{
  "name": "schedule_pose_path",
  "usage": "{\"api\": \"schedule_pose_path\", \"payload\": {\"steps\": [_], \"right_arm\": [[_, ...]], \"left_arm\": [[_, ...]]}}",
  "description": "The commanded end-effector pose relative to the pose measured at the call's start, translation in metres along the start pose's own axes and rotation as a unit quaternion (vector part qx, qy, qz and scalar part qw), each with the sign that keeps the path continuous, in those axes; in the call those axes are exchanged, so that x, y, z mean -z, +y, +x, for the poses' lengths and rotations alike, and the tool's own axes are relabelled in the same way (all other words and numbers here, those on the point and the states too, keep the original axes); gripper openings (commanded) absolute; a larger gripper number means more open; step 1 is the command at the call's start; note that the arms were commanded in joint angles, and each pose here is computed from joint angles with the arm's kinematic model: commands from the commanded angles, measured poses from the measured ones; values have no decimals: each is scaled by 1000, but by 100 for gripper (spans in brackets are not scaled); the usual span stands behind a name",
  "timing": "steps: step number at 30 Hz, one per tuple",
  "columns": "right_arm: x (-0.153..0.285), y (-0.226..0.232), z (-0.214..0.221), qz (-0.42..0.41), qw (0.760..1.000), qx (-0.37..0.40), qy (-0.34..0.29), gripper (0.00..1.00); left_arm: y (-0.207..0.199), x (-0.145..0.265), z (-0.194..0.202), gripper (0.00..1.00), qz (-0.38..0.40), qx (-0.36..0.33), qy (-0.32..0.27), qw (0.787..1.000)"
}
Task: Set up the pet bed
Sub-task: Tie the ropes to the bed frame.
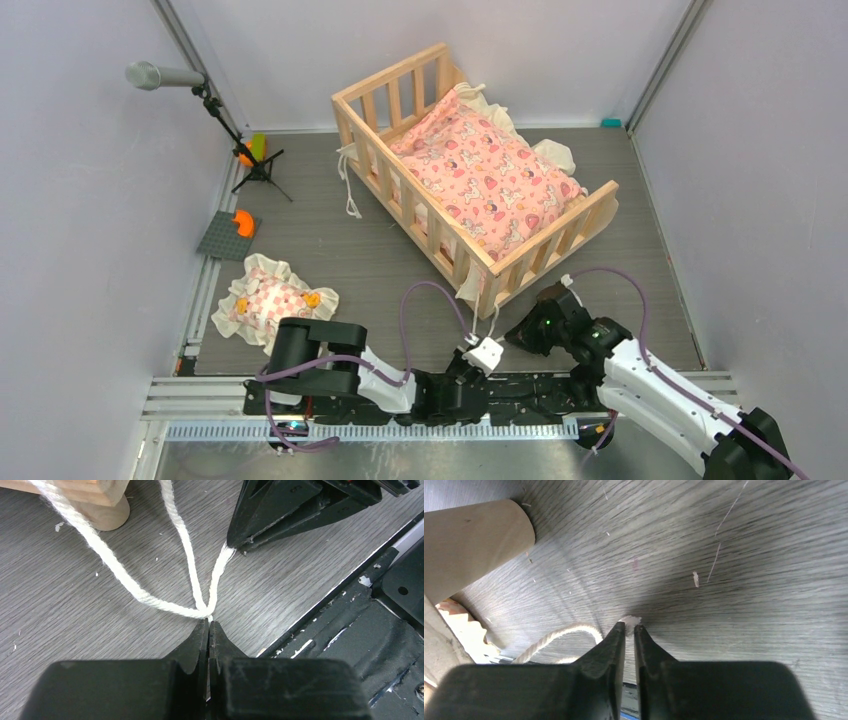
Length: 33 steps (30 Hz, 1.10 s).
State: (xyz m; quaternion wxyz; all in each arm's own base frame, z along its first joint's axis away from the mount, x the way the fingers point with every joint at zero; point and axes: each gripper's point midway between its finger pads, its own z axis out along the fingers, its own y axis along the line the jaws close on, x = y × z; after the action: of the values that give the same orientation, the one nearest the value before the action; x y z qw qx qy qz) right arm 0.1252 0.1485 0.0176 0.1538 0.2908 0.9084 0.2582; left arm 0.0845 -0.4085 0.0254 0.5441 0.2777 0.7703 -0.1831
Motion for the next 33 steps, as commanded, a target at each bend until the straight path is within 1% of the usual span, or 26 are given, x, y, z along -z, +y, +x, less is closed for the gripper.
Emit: {"api": "schedule_pose_path", "payload": {"steps": [1,3,6,8,9,12,16,19,22,24,25,27,30,31,33], "right_arm": [[-3,3,-8,-9,1000,7,-23,11],[-2,5,-10,-14,999,5,-28,5],[1,9,-13,-26,999,3,-38,0],[6,11,-16,-32,998,0,-46,0],[8,11,-23,-31,997,-1,-67,0],[13,12,-28,-36,996,-5,-84,0],[16,9,-31,-35,995,-9,-94,0],[15,7,-29,-33,995,-6,-91,0],[21,4,-32,-21,995,5,-98,7],[29,4,-38,-15,993,16,-115,17],[33,7,-40,-20,992,18,-120,20],[38,13,-42,-34,991,27,-125,31],[44,22,-42,-59,989,40,-128,44],[46,28,-41,-75,988,50,-125,46],[48,41,-37,-114,984,69,-117,48]], "left_arm": [[-4,2,-9,0,12,16,-8,1000],[-5,3,-10,0,17,19,-7,1000],[-6,6,-10,0,27,22,-3,999],[-4,8,-9,0,27,23,-1,999],[-2,9,-9,0,26,23,1,999],[0,10,-5,0,27,22,6,999],[0,12,-1,0,33,25,13,999],[-4,13,-1,0,41,28,15,999],[-10,14,-3,0,54,27,18,998],[-13,16,-7,0,64,30,20,997],[-15,18,-9,0,68,30,23,997],[-15,20,-11,0,70,29,29,997],[-12,23,-15,0,64,30,32,997],[-10,24,-16,0,62,34,32,997],[-9,25,-21,0,58,40,28,997]]}}
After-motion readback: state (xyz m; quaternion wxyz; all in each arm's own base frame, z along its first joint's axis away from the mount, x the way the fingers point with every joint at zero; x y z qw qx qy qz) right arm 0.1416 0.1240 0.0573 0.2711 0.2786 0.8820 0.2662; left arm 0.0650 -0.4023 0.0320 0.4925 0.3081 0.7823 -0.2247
